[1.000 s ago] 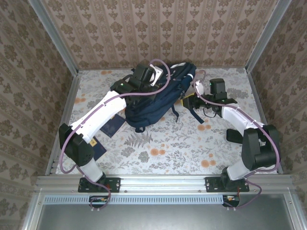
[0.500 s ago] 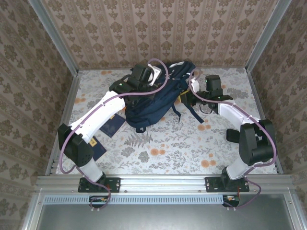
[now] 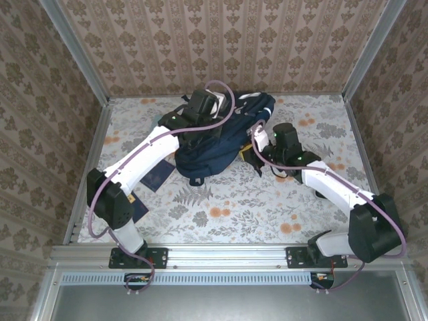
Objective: Pack the student bag
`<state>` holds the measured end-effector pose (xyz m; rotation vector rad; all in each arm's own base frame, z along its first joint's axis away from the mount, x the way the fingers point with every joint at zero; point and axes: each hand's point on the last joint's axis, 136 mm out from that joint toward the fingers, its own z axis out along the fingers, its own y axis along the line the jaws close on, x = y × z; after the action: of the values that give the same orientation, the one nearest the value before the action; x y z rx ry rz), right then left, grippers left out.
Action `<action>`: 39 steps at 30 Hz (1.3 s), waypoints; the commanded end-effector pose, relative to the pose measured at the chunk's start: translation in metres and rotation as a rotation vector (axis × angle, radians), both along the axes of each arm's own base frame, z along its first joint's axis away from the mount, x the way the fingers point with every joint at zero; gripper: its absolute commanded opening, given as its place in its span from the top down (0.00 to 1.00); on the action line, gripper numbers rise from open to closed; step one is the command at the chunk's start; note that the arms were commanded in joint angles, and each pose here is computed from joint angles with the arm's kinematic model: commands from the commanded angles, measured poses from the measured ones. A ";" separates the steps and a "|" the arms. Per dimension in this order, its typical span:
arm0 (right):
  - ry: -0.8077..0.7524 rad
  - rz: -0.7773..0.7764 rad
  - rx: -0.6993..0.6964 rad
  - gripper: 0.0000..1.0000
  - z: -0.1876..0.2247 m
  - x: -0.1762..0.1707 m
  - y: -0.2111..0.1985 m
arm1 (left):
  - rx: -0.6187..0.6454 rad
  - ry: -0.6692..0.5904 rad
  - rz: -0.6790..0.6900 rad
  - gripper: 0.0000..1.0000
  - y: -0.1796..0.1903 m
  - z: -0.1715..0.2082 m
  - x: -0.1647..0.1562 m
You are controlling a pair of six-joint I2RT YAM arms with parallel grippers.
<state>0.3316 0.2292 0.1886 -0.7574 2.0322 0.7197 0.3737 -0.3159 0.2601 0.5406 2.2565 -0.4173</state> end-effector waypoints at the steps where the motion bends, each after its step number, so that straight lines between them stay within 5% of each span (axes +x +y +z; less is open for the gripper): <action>1: -0.029 0.047 0.042 1.00 0.014 -0.018 0.023 | -0.143 -0.081 0.054 1.00 -0.016 0.035 0.022; 9: -0.026 -0.107 0.011 1.00 0.010 -0.009 0.003 | -0.198 -0.019 -0.042 0.99 -0.030 0.034 0.012; 14: 0.026 -0.240 0.049 1.00 0.014 -0.002 -0.024 | -0.216 0.046 -0.183 0.55 -0.035 0.029 -0.005; 19: 0.116 -0.369 0.036 1.00 0.000 0.009 -0.053 | -0.170 0.067 -0.236 0.42 -0.023 0.012 -0.012; 30: 0.189 -0.388 0.018 1.00 -0.019 0.015 -0.082 | -0.036 0.041 -0.534 0.38 -0.038 -0.028 -0.027; 39: 0.223 -0.392 0.004 1.00 -0.031 0.013 -0.088 | 0.110 0.075 -0.711 0.46 -0.065 -0.078 -0.034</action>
<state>0.3417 0.1364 0.1489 -0.2282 2.3270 0.5713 0.3499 -0.3742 0.1872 1.2493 2.1624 -0.7141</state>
